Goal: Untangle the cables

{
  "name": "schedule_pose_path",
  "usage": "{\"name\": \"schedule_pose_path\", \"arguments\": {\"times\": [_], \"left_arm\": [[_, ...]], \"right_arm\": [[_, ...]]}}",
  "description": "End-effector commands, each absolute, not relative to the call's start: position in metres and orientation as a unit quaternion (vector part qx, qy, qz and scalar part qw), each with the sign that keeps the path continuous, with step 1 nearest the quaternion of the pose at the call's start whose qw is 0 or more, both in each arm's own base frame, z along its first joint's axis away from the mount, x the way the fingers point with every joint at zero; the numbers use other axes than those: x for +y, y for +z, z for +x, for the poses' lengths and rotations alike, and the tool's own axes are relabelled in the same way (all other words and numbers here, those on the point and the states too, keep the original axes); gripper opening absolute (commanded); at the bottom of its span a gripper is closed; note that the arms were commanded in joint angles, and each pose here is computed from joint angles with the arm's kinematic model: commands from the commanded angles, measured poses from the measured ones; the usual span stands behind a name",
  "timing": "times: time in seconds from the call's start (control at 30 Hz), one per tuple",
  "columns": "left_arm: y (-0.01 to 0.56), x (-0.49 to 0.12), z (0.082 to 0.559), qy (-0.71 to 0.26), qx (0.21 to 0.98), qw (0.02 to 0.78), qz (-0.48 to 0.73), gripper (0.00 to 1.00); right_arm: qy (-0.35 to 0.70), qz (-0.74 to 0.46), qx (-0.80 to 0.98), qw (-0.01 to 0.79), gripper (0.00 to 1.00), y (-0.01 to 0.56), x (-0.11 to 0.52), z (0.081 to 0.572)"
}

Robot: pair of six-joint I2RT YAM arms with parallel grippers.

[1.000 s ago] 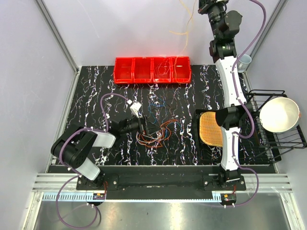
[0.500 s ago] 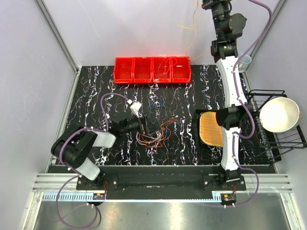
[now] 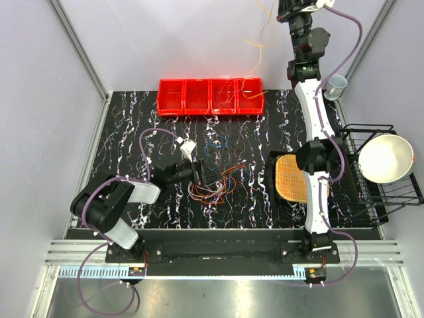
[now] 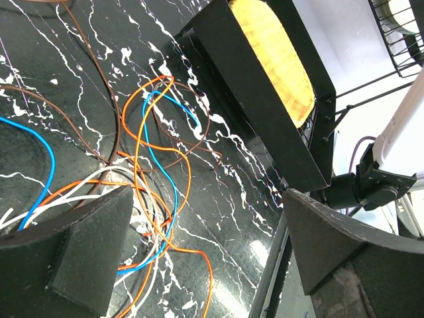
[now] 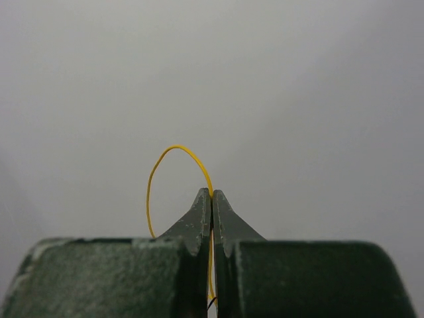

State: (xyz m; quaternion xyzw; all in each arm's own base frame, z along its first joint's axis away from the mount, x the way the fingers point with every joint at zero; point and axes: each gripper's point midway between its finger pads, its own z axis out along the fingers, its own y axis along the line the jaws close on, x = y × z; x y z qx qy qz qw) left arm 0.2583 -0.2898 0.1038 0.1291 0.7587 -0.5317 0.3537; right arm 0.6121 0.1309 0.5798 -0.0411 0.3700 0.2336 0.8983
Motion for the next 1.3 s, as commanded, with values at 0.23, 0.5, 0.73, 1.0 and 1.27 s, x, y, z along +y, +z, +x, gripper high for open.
{"name": "schedule_pose_path", "arguments": {"times": [0.23, 0.5, 0.73, 1.0, 1.27], "left_arm": [[0.117, -0.297, 0.27, -0.532, 0.744, 0.378, 0.144, 0.96], [0.117, -0.297, 0.27, -0.532, 0.744, 0.377, 0.144, 0.96], [0.118, -0.297, 0.269, -0.533, 0.742, 0.379, 0.146, 0.96], [0.119, -0.296, 0.267, -0.534, 0.74, 0.381, 0.148, 0.95], [0.12, -0.296, 0.267, -0.534, 0.739, 0.383, 0.148, 0.95]], "right_arm": [[0.229, -0.034, 0.406, 0.884, 0.0, 0.519, 0.129, 0.656], [0.249, -0.019, 0.453, 0.856, 0.0, 0.487, 0.127, 0.663], [0.259, 0.005, 0.507, 0.822, 0.0, 0.432, 0.126, 0.664], [0.261, 0.022, 0.534, 0.803, 0.0, 0.404, 0.121, 0.65], [0.282, 0.036, 0.567, 0.773, 0.0, 0.363, 0.127, 0.653]]}}
